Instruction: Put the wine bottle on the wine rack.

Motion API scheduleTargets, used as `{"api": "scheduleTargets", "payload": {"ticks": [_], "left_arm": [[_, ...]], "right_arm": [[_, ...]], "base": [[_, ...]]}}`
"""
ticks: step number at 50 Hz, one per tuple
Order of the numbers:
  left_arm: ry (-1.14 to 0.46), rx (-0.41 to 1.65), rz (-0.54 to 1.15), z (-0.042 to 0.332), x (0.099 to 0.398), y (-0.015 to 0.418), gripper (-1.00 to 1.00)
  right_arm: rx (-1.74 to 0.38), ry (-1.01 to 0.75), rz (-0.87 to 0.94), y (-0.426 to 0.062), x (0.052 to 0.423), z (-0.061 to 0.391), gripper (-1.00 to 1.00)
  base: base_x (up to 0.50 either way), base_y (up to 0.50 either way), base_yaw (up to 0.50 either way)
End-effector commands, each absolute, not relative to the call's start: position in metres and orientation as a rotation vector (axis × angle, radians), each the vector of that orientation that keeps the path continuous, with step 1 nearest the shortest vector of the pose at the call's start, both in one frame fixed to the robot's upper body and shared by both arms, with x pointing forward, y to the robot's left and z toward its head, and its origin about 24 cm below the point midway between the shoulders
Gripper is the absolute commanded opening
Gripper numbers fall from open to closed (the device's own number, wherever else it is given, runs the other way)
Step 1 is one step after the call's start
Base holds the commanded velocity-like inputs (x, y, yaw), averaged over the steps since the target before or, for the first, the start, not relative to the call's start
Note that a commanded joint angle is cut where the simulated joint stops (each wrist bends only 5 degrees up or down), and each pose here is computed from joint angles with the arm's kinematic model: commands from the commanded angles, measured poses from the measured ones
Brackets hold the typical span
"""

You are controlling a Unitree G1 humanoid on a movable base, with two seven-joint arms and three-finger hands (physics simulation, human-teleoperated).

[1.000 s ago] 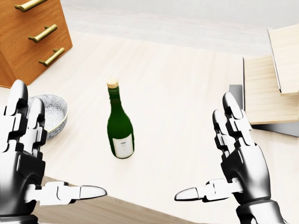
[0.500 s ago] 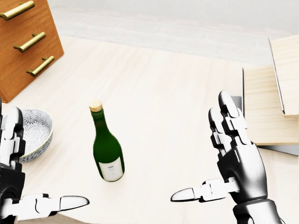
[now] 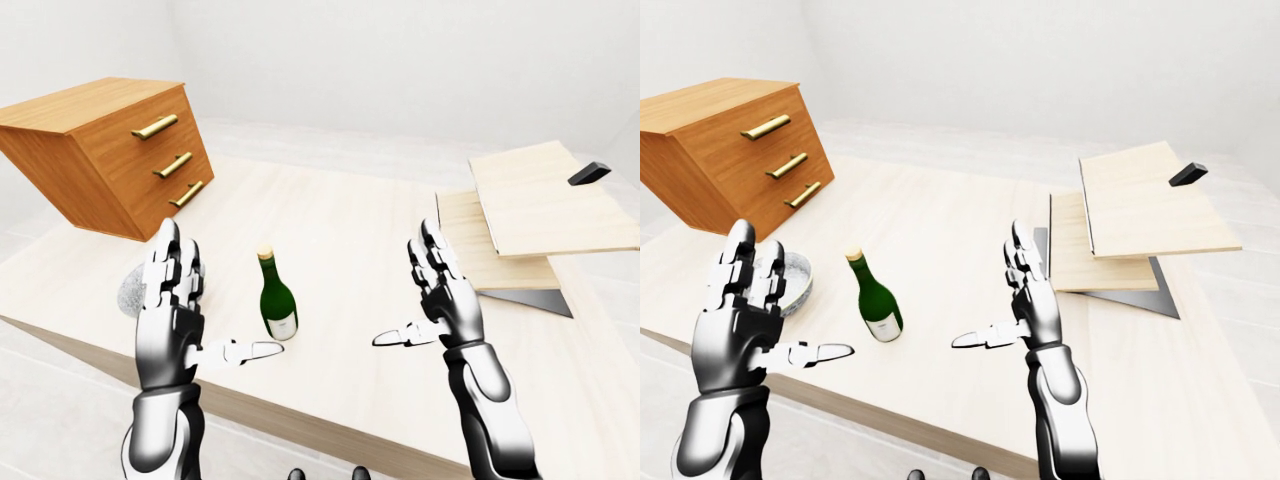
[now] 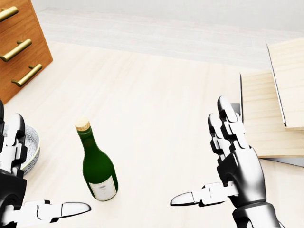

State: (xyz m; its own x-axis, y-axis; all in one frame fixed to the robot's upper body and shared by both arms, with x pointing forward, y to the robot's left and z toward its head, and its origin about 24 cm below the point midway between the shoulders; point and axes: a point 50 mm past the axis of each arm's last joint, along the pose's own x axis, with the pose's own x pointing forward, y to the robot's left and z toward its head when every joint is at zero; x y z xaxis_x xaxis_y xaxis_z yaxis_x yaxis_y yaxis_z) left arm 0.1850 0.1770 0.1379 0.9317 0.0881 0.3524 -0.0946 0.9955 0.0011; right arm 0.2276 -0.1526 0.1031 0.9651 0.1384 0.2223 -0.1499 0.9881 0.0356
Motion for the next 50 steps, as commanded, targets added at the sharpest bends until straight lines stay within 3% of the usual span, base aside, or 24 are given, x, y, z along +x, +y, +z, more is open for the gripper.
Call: {"api": "scheduleTargets", "payload": {"ticks": [1, 35, 50], "left_arm": [[-0.421, 0.029, 0.094, 0.152, 0.177, 0.177, 1.0], [-0.258, -0.015, 0.195, 0.124, 0.138, 0.208, 1.0], [-0.274, -0.015, 0.244, 0.128, 0.118, 0.223, 1.0]], "right_arm": [[0.052, -0.233, 0.139, -0.147, 0.227, 0.106, 1.0], [0.105, -0.46, 0.276, -0.068, 0.24, 0.162, 1.0], [0.118, -0.409, 0.3, -0.042, 0.247, 0.155, 1.0]], "base": [[0.0, 0.0, 0.0], [0.0, 0.0, 0.0], [0.0, 0.0, 0.0]]}}
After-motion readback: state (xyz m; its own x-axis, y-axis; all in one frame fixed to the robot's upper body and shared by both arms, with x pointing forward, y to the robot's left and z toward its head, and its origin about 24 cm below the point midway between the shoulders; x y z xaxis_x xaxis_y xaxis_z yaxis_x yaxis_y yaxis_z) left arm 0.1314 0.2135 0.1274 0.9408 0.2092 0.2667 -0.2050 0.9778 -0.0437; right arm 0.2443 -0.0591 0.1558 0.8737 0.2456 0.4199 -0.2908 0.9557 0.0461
